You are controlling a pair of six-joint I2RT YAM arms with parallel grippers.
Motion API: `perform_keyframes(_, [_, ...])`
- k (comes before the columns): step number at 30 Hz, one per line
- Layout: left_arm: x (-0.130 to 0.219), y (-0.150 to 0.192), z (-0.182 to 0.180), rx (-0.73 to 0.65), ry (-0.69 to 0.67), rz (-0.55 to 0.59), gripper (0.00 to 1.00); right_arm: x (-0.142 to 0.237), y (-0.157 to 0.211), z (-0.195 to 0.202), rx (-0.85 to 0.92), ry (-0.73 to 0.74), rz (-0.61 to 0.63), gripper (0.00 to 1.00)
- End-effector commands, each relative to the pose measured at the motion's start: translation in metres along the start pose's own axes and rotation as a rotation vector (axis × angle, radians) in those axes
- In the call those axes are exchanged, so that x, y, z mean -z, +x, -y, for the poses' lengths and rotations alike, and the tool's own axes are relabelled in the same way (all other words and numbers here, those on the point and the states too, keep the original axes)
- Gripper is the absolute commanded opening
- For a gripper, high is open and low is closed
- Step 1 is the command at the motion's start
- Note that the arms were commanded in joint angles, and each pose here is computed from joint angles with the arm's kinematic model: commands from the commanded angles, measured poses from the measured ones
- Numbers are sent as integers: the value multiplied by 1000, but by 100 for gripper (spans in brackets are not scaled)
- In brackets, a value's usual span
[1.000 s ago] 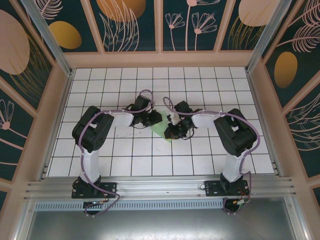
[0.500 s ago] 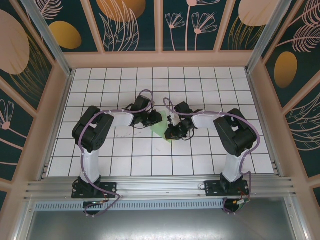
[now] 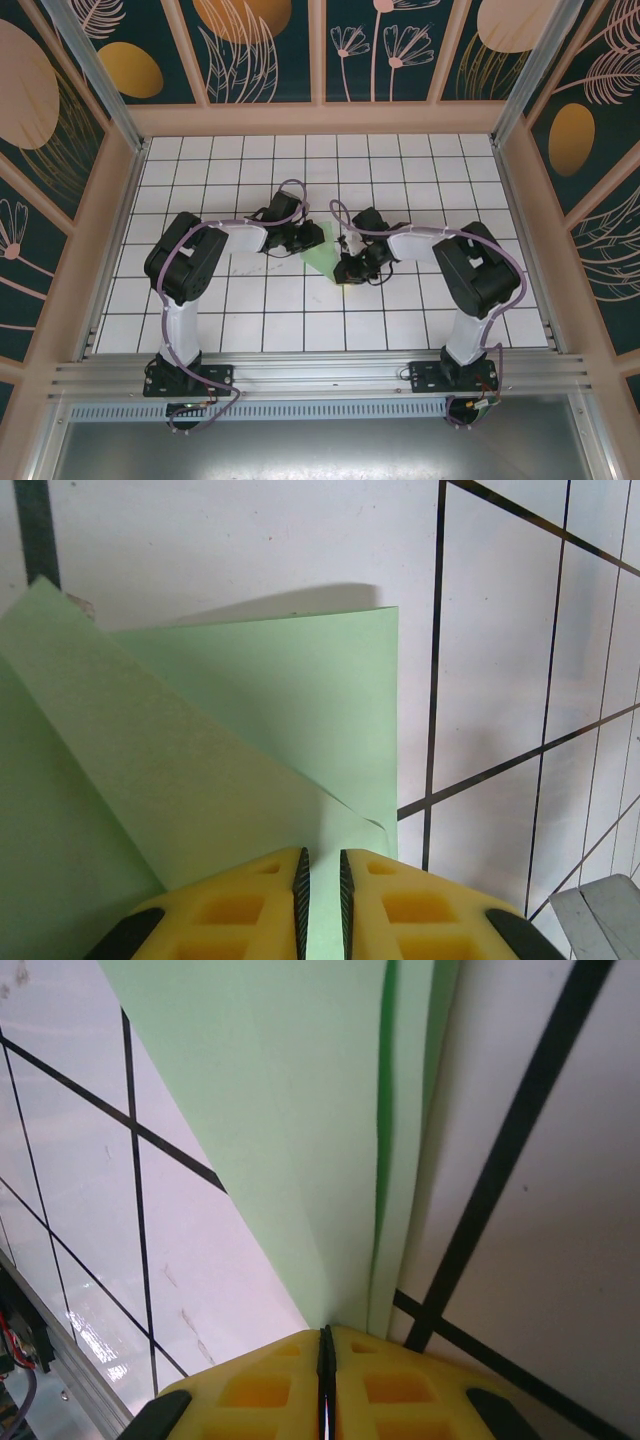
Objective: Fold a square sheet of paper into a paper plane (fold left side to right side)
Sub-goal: Fourth fold the wing at the center of the table.
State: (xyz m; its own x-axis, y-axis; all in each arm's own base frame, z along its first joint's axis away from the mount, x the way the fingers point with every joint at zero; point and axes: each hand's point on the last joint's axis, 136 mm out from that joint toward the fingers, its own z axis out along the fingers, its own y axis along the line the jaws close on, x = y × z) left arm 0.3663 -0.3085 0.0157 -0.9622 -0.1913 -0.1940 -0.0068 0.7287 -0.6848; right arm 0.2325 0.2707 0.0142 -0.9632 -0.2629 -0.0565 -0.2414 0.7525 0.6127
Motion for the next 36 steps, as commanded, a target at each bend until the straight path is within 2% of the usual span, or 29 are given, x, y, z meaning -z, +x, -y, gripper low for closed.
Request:
perform_keyframes(1, [-13, 36, -67, 62, -215, -91, 19, 1, 44, 24, -75, 96, -128, 13])
perform_keyframes(5, [-12, 36, -66, 64, -213, -89, 19, 12, 28, 14, -60, 66, -62, 12])
perform_keyframes(10, [-12, 35, -64, 64, -206, -85, 19, 49, -5, -36, 30, -86, 78, 10])
perform_keyframes(12, [-12, 34, -64, 64, -204, -83, 19, 64, -19, -44, 24, -158, 130, 8])
perform_keyframes(15, [-11, 34, -63, 66, -203, -83, 19, 59, -31, -49, 19, -207, 138, 6])
perform_keyframes(23, [-11, 34, -62, 68, -196, -84, 19, 16, -58, -21, -53, -111, 114, 3])
perform_keyframes(31, [-8, 30, -55, 57, -183, -72, 19, -8, -38, 19, -124, 16, 42, 2])
perform_keyframes(36, [3, 16, -37, 23, -156, -25, 21, -13, -24, 39, -152, 101, 5, 2])
